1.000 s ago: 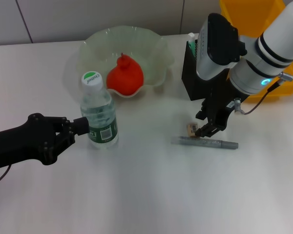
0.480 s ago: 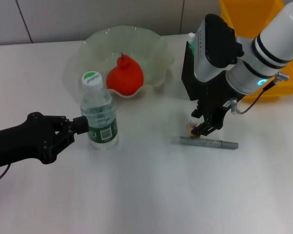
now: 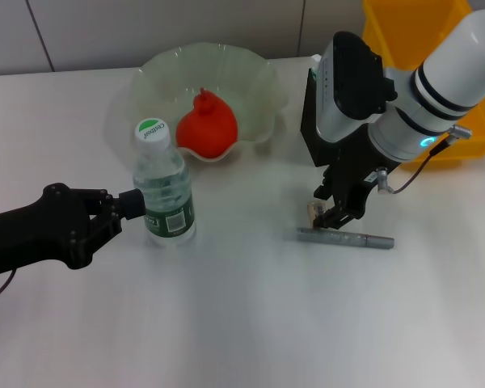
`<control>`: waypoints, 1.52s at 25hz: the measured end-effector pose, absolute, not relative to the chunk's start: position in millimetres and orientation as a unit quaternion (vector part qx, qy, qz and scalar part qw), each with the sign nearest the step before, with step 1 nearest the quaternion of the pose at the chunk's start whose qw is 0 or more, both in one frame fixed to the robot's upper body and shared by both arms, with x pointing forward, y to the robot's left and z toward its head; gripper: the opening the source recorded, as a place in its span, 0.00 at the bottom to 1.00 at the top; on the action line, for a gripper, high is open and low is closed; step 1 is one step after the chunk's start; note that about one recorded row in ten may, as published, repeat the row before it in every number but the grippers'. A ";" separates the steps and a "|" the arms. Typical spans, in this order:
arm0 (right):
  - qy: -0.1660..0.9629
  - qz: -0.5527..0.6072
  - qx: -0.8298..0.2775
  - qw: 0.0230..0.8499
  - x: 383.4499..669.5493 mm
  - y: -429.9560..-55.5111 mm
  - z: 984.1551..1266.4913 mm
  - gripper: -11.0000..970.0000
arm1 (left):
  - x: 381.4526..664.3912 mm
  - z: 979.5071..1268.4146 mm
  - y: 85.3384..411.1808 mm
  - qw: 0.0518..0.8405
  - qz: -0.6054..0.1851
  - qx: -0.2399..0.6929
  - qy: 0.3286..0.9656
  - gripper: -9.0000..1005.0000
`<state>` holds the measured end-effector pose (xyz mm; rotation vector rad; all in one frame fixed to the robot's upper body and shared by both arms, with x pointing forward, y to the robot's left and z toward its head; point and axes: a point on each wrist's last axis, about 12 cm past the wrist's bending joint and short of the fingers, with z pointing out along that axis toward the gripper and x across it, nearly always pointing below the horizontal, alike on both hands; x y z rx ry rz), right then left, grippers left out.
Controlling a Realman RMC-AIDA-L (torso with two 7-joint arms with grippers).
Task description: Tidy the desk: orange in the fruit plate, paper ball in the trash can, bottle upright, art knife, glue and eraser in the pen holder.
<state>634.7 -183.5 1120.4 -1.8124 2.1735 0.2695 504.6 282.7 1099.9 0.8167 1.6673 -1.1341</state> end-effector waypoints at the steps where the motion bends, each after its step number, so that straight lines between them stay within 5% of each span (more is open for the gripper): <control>1: 0.756 0.093 -0.630 0.149 635.1 -183.6 1120.1 0.47 | 504.6 1099.8 282.7 0.464 -0.462 0.332 0.679 0.01; 20: 0.764 0.088 -0.619 0.163 637.7 -185.5 1118.3 0.47 | 504.3 1099.2 283.4 0.465 -0.461 0.330 0.680 0.01; 25: 0.769 0.084 -0.611 0.168 639.0 -185.6 1117.7 0.23 | 504.3 1099.1 283.6 0.465 -0.460 0.330 0.681 0.01; 38: 0.771 0.092 -0.601 0.188 635.4 -185.4 1127.6 0.15 | 506.9 1100.6 282.0 0.466 -0.460 0.333 0.679 0.01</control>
